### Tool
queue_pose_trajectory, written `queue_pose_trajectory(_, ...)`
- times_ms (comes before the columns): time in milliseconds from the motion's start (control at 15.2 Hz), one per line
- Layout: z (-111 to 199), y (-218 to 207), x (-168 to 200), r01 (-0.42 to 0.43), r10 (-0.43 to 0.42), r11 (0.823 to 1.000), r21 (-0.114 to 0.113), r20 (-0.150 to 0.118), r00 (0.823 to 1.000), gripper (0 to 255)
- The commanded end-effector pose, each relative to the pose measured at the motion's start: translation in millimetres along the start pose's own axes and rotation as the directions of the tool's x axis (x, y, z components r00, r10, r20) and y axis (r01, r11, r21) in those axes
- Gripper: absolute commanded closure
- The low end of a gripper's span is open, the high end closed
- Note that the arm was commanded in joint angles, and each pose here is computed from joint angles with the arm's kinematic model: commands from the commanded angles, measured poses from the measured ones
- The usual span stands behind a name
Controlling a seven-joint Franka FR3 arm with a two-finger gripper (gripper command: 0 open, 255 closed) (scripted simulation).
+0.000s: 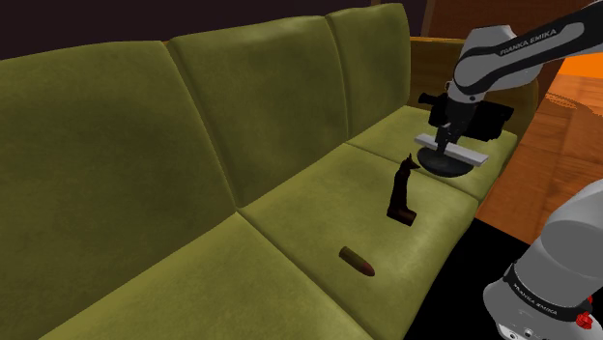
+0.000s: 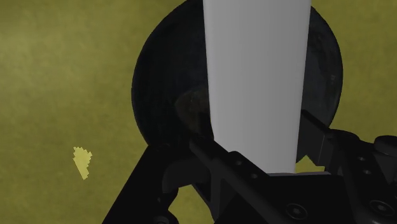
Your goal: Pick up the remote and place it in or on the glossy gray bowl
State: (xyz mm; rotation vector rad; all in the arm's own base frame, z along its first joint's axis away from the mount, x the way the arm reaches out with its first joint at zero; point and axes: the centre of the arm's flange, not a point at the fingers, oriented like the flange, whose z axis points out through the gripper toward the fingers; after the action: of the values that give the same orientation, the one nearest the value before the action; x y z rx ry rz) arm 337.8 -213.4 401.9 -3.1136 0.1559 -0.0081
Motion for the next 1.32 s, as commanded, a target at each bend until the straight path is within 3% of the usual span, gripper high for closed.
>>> queue_pose_trajectory(0,11,1,-1,0.0,0.0,1.0,0.0,-0.001,1.0,255)
queue_pose_trajectory(660,24,1,-1,0.0,0.0,1.0,0.0,-0.001,1.0,255)
queue_pose_trajectory(726,24,1,-1,0.0,0.0,1.0,0.0,-0.001,1.0,0)
queue_pose_trajectory(1056,24,1,-1,0.0,0.0,1.0,0.0,-0.001,1.0,0)
queue_pose_trajectory(1254,-16,1,-1,0.0,0.0,1.0,0.0,-0.001,1.0,0)
